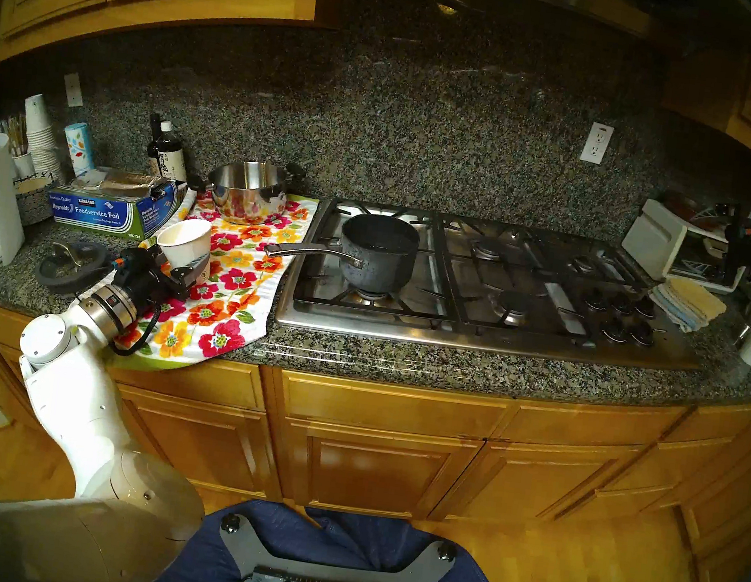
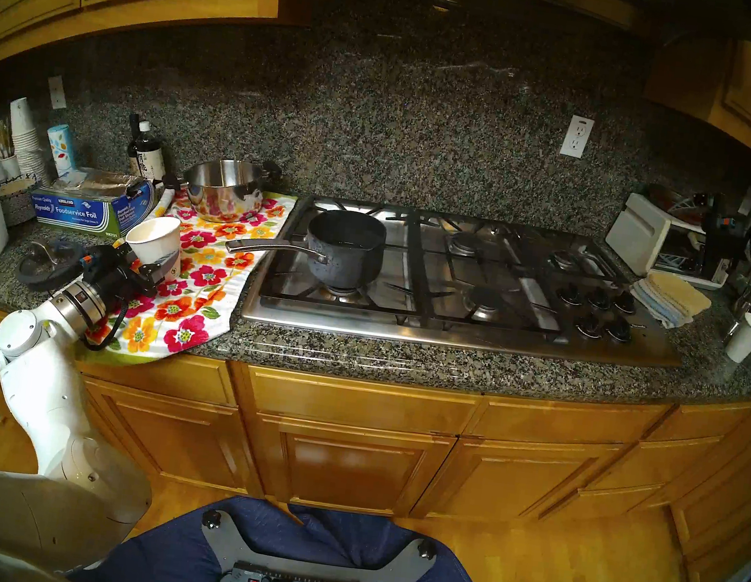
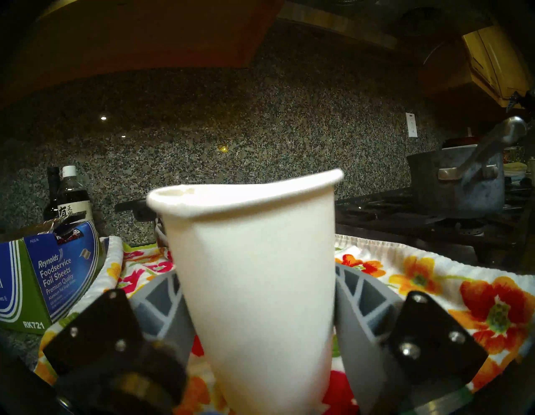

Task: Pick up the water cup, pour water into the pot, turn on the stove

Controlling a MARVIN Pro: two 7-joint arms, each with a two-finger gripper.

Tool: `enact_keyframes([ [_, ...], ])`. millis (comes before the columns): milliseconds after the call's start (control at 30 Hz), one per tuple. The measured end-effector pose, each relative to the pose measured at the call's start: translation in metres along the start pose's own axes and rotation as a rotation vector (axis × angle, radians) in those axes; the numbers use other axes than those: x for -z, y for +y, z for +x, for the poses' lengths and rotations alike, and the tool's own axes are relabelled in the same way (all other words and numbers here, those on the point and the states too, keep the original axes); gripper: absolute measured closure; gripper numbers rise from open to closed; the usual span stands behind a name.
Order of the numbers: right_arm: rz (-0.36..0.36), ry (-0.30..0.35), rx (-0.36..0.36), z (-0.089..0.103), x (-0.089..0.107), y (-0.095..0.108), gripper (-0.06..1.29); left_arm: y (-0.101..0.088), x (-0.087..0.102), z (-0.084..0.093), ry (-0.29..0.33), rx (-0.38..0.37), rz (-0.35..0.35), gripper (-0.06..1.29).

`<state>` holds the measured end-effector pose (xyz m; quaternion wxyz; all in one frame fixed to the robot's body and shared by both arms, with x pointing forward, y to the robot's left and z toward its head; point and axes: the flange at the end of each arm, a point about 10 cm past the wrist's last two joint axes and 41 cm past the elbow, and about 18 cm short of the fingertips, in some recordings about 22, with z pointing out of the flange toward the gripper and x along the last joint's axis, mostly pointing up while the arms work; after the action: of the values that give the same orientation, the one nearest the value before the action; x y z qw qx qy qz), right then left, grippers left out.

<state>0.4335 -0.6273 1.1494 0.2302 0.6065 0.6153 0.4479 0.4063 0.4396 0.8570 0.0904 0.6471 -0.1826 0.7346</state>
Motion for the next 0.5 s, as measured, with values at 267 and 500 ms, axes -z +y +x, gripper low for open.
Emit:
enact_keyframes([
  [267,0.0,0.0,0.0,0.0,0.0,0.0,-0.01,0.0033,0.0056,-0.0049,-0.019,-0.033,-0.025,0.43],
  [500,0.0,0.0,0.0,0.0,0.0,0.0,-0.01,0.0048,0.0094,-0.0028,-0.028,-0.066,-0.036,0.02],
])
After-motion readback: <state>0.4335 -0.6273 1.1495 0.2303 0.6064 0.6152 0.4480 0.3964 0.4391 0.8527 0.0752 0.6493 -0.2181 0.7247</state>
